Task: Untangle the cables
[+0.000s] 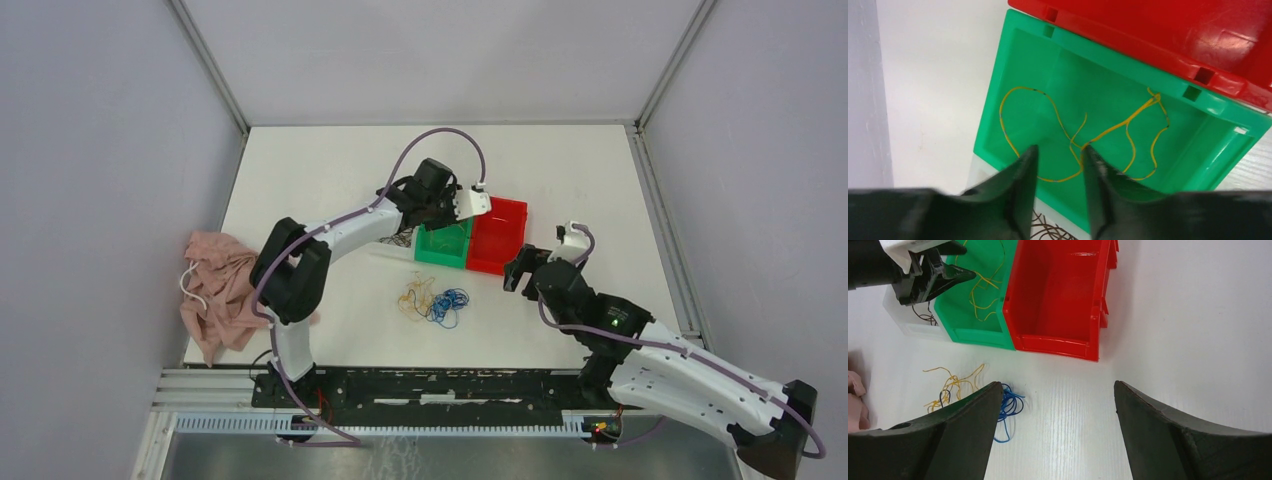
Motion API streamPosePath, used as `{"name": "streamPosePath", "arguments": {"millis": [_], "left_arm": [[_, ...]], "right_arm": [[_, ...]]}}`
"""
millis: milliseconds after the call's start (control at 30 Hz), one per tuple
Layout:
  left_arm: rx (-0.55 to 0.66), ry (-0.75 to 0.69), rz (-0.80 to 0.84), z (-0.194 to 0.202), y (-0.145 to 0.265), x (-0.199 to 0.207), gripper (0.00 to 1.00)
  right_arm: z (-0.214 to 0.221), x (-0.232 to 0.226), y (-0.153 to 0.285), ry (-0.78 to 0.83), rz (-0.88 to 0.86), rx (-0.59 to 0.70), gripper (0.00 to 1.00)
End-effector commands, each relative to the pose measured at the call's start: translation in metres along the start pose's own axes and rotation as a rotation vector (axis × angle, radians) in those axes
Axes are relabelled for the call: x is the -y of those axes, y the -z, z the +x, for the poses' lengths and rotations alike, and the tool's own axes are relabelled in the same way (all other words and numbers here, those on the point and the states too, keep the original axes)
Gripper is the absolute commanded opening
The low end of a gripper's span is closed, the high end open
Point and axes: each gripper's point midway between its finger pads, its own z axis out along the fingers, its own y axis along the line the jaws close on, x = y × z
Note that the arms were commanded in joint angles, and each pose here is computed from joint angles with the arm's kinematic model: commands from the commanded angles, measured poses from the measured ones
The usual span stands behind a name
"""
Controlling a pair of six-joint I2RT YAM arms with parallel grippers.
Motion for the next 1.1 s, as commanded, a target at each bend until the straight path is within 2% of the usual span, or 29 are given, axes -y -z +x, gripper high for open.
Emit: {"name": "streamPosePath", "arguments": {"millis": [0,133,367,467,667,833,967,1067], "left_arm": [[0.029,0.051,0.014,-0.016,0.004,-0.016,0.51],[0.054,0.044,0.061,-0.028,0.019,-0.015,0.68],[0.105,0.067,0.171,-0.048,0.059,-0.006,0.83],[0.129,0.08,0.199,-0.053,0.076,-0.007,0.86],[0.138,0.121,0.193,-0.047,0.104,-0.019,0.86],[0.071,0.053,0.4,-0.009,0.129,0.047,0.82],[0.043,0.085,0.496,0.02,0.143,0.096,0.77],[0.009,0.115,0.523,0.04,0.145,0.12,0.73]], "right_arm": [[-0.014,-0.009,0.003,-0.027,-0.022,0.018,0.88],[-0.014,-0.009,0.003,-0.026,-0.026,0.014,0.88],[-0.014,-0.013,0.003,-0.024,-0.036,0.005,0.87],[-0.015,-0.015,0.002,-0.025,-0.039,-0.001,0.87],[-0.01,-0.024,0.001,-0.018,-0.077,-0.029,0.85],[0.012,-0.046,-0.01,0.004,-0.145,-0.121,0.85],[0.043,-0.068,-0.023,-0.002,-0.201,-0.236,0.83],[0.054,-0.08,-0.031,-0.004,-0.228,-0.27,0.81]]}}
